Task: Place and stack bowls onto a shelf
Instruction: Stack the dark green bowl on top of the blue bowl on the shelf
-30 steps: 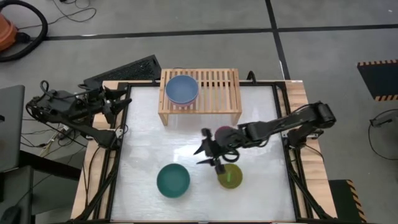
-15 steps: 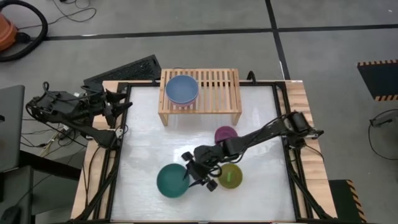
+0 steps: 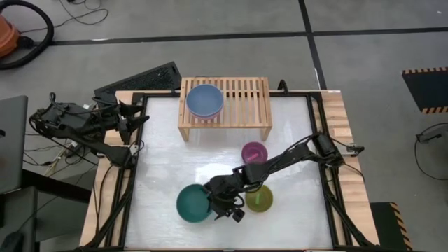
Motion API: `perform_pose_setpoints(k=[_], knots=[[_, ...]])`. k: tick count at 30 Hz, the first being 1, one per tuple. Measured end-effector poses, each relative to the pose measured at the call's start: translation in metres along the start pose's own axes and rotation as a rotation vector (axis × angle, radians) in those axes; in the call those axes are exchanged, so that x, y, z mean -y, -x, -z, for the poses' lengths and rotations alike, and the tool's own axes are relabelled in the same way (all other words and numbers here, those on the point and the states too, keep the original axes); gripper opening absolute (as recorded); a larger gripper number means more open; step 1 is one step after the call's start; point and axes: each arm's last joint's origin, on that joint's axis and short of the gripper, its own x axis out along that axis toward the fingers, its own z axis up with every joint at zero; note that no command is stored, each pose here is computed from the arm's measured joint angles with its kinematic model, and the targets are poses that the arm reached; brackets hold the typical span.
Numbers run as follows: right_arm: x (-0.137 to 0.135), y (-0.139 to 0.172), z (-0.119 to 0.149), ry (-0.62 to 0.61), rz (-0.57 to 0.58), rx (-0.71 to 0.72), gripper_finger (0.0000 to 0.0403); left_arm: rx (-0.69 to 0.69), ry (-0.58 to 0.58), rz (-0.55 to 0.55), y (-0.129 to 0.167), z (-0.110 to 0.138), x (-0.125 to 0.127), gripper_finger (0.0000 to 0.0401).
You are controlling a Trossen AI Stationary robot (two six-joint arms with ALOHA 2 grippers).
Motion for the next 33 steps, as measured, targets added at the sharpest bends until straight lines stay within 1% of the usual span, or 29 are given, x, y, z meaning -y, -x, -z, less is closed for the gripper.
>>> perform_pose_setpoints(k=[6, 10, 13, 22, 29, 33], knots=[[0.000, -0.006, 0.008, -0.019, 0.036, -0.057, 0.0194, 0.000, -0.002, 0.000, 0.000, 0.000, 0.000, 0.0268], [0.004, -0.004, 0.009, -0.027, 0.048, -0.054, 0.0194, 0.001, -0.003, -0.001, 0.000, 0.000, 0.000, 0.0268], [0.004, -0.004, 0.009, -0.029, 0.047, -0.057, 0.0186, -0.001, -0.006, -0.002, 0.000, 0.000, 0.000, 0.0268], [0.013, 0.000, 0.015, -0.052, 0.060, -0.075, 0.0136, -0.001, -0.007, -0.001, 0.000, 0.000, 0.000, 0.0268], [0.014, 0.001, 0.018, -0.040, 0.053, -0.097, 0.0099, -0.001, -0.019, -0.002, 0.000, 0.000, 0.000, 0.0268], [0.013, 0.001, 0.018, -0.042, 0.051, -0.100, 0.0069, -0.001, -0.019, -0.002, 0.000, 0.000, 0.000, 0.0268]])
